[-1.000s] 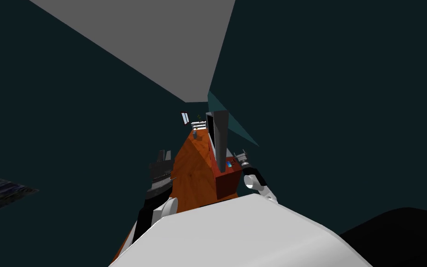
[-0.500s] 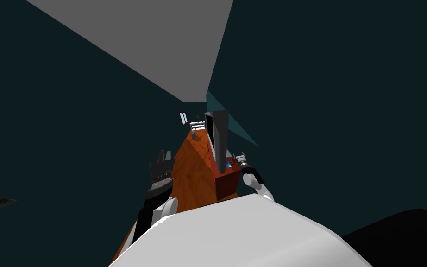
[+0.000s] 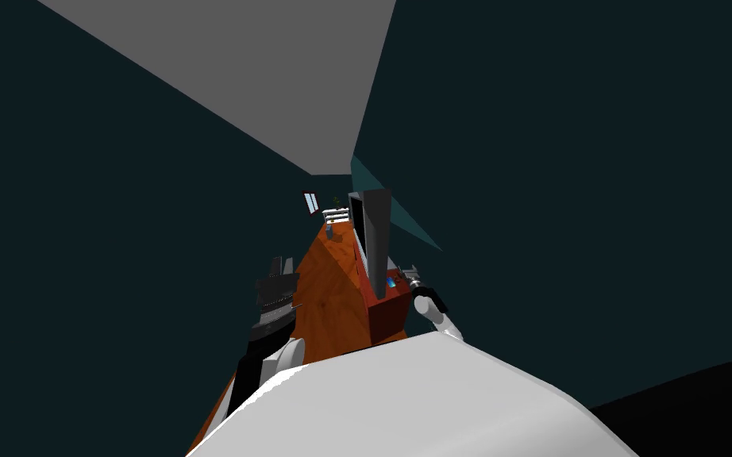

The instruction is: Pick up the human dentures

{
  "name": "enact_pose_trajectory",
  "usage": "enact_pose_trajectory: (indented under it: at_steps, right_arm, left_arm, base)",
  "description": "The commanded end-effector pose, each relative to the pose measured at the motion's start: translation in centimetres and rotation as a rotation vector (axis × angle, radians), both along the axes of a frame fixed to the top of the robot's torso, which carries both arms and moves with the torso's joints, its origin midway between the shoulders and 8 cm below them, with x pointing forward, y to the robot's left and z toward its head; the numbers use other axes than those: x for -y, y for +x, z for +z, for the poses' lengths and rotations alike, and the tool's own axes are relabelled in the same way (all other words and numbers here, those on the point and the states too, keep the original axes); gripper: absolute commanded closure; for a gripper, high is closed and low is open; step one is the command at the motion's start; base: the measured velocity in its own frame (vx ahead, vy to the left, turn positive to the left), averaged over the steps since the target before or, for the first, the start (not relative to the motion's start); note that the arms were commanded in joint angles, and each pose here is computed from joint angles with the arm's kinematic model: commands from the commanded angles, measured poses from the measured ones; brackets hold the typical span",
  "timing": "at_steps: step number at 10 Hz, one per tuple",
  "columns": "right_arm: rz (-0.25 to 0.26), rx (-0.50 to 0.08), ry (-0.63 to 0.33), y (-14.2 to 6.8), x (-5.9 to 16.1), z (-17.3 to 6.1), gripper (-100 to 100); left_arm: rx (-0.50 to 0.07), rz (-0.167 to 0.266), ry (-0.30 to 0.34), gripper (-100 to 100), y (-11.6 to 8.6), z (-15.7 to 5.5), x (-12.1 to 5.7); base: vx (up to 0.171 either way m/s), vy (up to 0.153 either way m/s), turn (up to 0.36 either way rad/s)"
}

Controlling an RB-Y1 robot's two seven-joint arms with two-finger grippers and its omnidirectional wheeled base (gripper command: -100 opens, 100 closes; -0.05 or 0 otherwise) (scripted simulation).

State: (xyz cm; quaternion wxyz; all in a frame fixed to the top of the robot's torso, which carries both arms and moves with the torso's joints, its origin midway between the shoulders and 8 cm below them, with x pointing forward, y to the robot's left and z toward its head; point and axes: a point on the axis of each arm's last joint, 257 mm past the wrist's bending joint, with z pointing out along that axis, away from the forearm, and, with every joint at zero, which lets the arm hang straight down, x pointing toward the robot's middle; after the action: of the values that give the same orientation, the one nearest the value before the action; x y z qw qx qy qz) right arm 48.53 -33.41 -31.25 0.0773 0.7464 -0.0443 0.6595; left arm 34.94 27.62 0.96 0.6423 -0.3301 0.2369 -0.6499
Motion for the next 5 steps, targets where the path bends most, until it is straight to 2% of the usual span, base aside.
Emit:
enact_pose_trajectory:
  at_steps: [1,3,4,5]
  right_arm:
    - [-0.006,-0.010,0.066,0.1,0.0,-0.6,-100]
    - [-0.022,-0.050,0.215,0.4,-0.6,-3.2,-100]
    - [-0.025,-0.048,0.230,0.4,-0.6,-3.2,-100]
    - [-0.036,-0.066,0.309,0.5,-1.0,-4.5,-100]
  left_arm:
    - [0.000,0.000,0.000,0,0.0,0.0,0.0]
    - [0.000,0.000,0.000,0,0.0,0.0,0.0]
    - [0.000,0.000,0.000,0,0.0,0.0,0.0]
    - [0.000,0.000,0.000,0,0.0,0.0,0.0]
  base:
    - [0.021,0.005,-0.027]
    - [0.025,-0.001,-0.071]
    - [0.022,0.000,-0.029]
    - [0.019,-0.009,-0.051]
